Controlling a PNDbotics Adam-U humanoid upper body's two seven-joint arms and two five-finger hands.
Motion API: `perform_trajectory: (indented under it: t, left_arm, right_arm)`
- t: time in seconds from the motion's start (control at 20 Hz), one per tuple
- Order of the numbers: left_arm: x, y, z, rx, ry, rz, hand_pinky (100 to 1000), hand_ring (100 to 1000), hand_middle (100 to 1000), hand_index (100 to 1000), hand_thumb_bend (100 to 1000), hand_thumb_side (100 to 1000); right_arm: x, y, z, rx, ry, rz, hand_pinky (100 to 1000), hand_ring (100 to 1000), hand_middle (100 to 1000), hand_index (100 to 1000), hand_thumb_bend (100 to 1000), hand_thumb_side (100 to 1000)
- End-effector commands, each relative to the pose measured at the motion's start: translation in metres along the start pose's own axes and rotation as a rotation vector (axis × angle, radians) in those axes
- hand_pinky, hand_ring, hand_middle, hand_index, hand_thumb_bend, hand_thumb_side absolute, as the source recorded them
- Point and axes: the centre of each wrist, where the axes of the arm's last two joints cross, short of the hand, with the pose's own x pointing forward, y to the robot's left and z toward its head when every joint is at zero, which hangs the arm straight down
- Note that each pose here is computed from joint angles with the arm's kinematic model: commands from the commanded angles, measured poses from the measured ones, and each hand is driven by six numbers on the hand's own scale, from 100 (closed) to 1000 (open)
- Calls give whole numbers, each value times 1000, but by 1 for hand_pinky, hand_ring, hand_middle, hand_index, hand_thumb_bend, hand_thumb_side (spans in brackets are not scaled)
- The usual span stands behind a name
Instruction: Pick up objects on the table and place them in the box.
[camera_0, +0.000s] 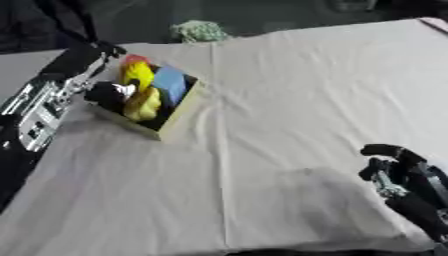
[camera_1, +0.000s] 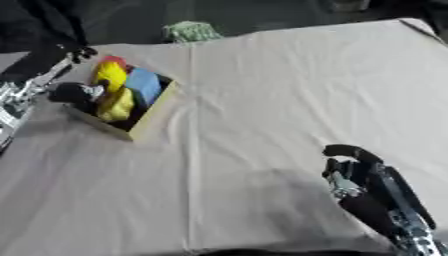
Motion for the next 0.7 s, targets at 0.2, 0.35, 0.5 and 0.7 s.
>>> perform_trajectory:
  t: [0.2, 0.35, 0.5, 0.7]
  left_arm:
    - [12, 27, 40, 242, -54, 263, 835, 716, 689, 846, 100, 563]
    - [19, 18, 61, 323, -76, 444, 820, 689, 660, 825, 100, 576]
    - [27, 4, 77, 398, -63, 603, 814, 673, 642, 811, 100, 595]
    - [42, -16, 95, 440, -54, 766, 813, 668, 637, 805, 100, 624]
  right_arm:
    - [1, -8, 3, -20, 2, 27, 623, 585, 726, 772, 100, 369]
    - [0, -8, 4, -30, 6, 27, 624, 586, 727, 772, 100, 361]
    - [-2, -9, 6, -38, 10, 29, 624, 586, 727, 772, 100, 352]
    - [-3, -11, 8, -60, 10, 26, 624, 585, 727, 771, 100, 325]
